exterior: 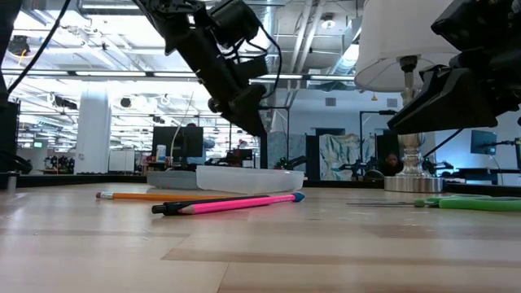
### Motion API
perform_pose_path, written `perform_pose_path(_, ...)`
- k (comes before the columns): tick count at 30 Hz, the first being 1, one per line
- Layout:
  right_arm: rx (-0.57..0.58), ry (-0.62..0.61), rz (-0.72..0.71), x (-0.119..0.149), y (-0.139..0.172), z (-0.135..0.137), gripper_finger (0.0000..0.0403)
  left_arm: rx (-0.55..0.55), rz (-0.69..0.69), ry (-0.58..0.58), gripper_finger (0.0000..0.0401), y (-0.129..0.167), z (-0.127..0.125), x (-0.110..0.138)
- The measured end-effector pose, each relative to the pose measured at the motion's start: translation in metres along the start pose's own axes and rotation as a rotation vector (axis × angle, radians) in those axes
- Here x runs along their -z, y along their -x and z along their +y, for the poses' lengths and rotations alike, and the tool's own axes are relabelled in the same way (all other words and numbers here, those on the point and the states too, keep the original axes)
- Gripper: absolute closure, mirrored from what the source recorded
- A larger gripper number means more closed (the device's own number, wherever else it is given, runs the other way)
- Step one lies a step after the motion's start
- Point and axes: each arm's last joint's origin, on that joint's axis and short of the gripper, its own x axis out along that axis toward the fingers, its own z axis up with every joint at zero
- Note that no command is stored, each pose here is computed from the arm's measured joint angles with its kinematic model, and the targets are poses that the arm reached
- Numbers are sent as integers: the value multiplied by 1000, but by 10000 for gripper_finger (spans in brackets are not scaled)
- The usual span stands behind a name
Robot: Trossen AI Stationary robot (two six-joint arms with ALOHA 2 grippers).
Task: Pick & place school supplies into a supply box
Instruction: Put the green scissors into the supply box
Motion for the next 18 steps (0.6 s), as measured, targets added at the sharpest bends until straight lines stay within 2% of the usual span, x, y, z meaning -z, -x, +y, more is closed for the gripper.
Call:
perform_pose_path(7, -3, 0, 1, 0, 0, 0, 285, 96, -15, -174, 246, 16, -35, 3)
perform_pose_path(13, -65, -5, -4, -2, -1, 2, 285, 170, 87, -310, 257, 38, -69, 20)
perform_pose_path(18, -153, 0, 27, -2, -5, -1, 285, 193, 137, -338, 261, 55, -95, 34)
